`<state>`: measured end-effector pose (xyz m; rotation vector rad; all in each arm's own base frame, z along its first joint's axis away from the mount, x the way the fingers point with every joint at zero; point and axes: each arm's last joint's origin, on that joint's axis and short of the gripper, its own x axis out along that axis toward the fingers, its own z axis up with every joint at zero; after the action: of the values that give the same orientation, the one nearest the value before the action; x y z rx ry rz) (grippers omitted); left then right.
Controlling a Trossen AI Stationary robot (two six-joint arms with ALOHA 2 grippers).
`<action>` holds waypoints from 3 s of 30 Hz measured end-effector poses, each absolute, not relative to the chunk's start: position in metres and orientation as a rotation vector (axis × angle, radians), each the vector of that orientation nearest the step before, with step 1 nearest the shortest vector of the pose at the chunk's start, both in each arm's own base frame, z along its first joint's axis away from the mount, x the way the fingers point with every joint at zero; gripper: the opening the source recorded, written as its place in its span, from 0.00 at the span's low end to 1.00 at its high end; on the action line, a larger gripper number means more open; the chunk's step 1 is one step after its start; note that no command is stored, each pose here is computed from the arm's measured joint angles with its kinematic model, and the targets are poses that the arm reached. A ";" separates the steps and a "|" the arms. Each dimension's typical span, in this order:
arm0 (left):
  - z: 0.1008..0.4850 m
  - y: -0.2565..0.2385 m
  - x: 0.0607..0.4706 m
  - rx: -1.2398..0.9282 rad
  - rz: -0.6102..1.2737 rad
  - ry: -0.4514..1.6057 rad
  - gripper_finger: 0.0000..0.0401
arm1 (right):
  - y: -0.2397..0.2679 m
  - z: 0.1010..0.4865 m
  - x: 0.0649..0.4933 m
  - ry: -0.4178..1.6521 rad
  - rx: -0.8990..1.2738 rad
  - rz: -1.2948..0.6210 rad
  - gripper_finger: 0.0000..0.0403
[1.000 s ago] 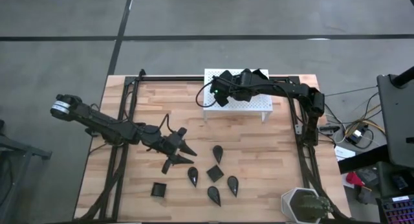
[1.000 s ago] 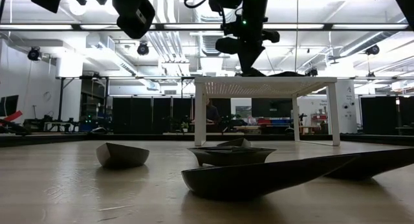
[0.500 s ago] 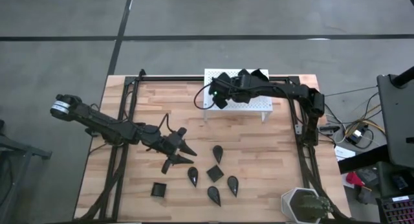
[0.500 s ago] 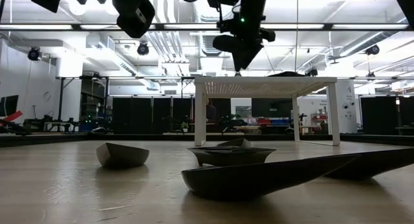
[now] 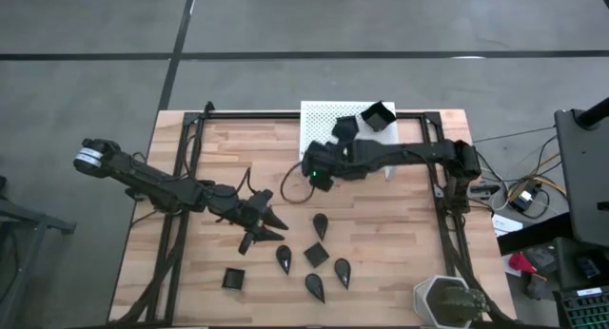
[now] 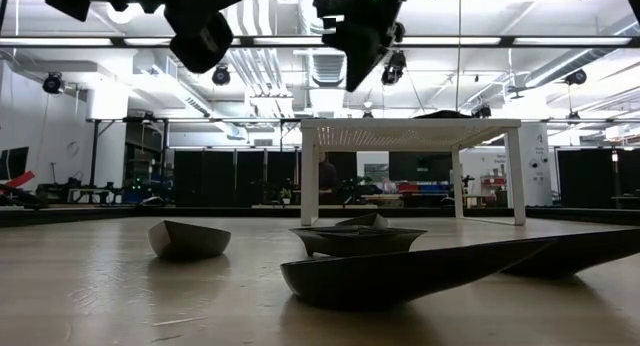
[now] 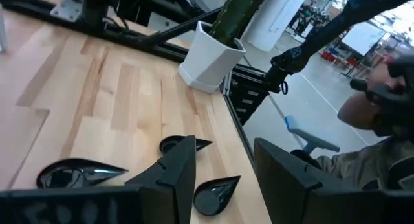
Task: Pick & Place Mini shaped plates
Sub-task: Stack the square plate on top of the square plate on the shelf
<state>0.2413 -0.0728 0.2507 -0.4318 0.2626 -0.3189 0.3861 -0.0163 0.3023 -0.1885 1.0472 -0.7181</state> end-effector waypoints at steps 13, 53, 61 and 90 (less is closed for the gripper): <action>0.246 -0.070 0.241 -0.350 -0.225 0.256 0.37 | 0.062 0.273 0.375 1.182 -0.608 -0.365 0.02; 0.270 -0.069 0.243 -0.152 -0.211 -0.035 0.37 | 0.199 0.203 0.337 0.949 -0.500 0.210 0.16; 0.270 -0.069 0.243 -0.153 -0.211 -0.035 0.37 | 0.200 0.195 0.339 0.875 -0.444 0.183 0.25; 0.258 -0.068 0.240 -0.220 -0.209 0.008 0.37 | 0.208 0.135 0.354 1.000 -0.539 0.163 0.21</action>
<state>0.2402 -0.0682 0.2580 -0.2199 0.0084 -0.2086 0.3537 0.2081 0.1350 -0.5392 0.9996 0.1632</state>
